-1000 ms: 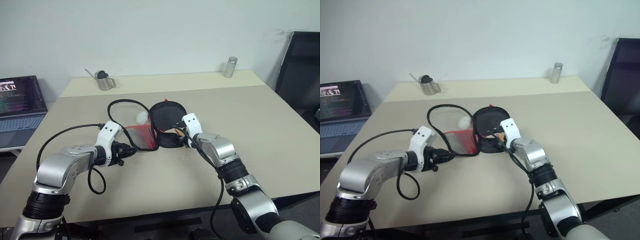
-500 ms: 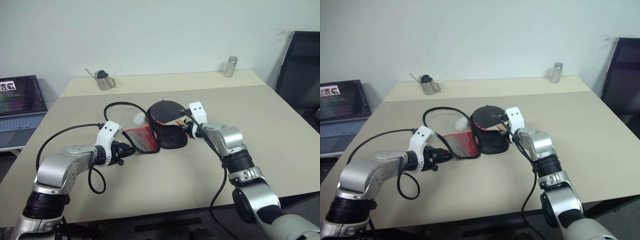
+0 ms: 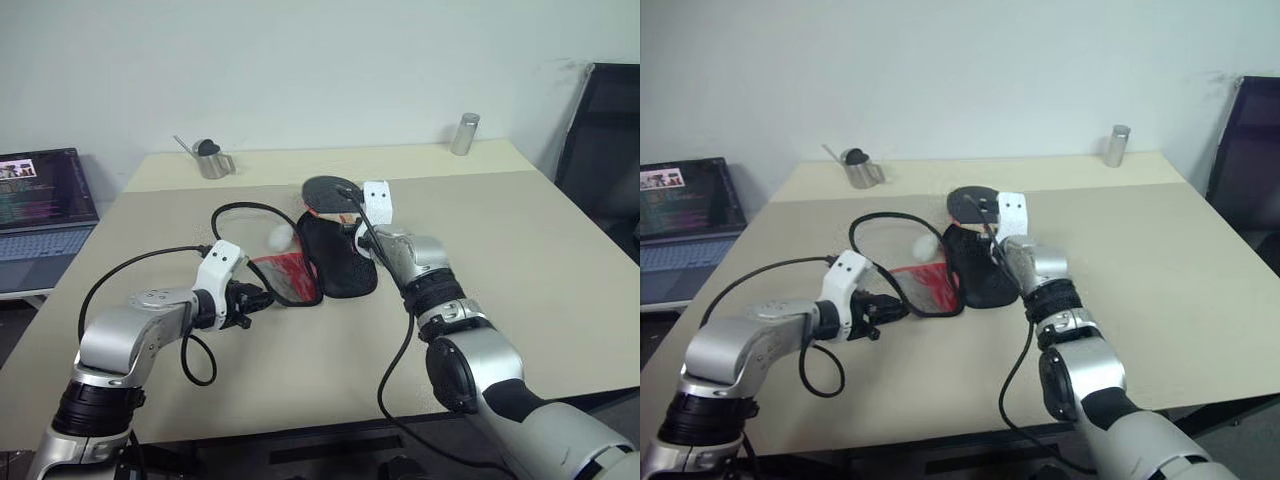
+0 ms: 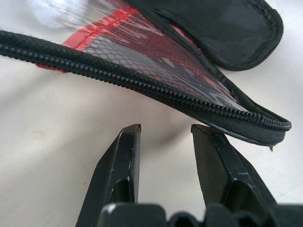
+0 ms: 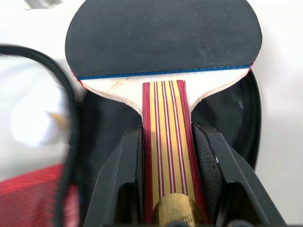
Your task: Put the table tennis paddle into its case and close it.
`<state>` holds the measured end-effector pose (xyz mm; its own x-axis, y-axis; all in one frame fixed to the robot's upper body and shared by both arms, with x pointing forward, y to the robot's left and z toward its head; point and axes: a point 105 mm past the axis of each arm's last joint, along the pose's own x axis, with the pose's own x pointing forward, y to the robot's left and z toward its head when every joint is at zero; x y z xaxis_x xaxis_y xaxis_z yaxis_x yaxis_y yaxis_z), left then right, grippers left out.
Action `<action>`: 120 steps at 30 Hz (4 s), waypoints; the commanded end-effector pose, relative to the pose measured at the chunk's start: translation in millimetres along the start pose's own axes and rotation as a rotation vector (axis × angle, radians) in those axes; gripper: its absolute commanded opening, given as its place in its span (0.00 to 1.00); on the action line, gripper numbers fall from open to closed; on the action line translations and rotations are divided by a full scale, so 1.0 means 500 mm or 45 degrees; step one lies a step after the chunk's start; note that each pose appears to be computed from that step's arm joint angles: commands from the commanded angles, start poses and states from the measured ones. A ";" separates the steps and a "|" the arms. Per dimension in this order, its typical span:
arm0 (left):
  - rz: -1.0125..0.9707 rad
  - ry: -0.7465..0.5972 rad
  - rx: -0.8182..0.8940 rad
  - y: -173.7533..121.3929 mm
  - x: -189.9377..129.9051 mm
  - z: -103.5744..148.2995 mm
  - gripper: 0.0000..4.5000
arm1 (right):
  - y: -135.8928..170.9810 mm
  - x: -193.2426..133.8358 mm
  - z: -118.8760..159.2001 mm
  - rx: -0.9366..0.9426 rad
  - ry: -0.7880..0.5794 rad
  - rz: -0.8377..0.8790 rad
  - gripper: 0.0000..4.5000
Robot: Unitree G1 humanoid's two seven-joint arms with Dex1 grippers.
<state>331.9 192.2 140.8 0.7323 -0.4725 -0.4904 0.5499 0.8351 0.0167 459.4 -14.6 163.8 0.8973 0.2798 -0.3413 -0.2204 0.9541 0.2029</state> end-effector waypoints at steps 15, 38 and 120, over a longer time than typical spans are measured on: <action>0.049 -0.023 0.013 0.002 -0.019 -0.001 0.41 | 0.076 -0.006 0.020 -0.033 -0.107 0.080 0.27; 0.040 -0.021 0.024 0.003 -0.011 0.004 0.41 | 0.116 -0.043 -0.020 -0.072 -0.063 0.208 0.27; 0.000 -0.450 0.203 -0.118 0.258 0.262 0.41 | -0.305 -0.234 0.178 -0.003 -0.461 -0.188 0.99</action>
<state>435.8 34.6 180.5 0.7504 -0.6300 -0.1997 0.6558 0.7474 0.1066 426.6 -195.3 243.2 0.9924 0.1025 -0.0685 -0.0894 0.9810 0.1719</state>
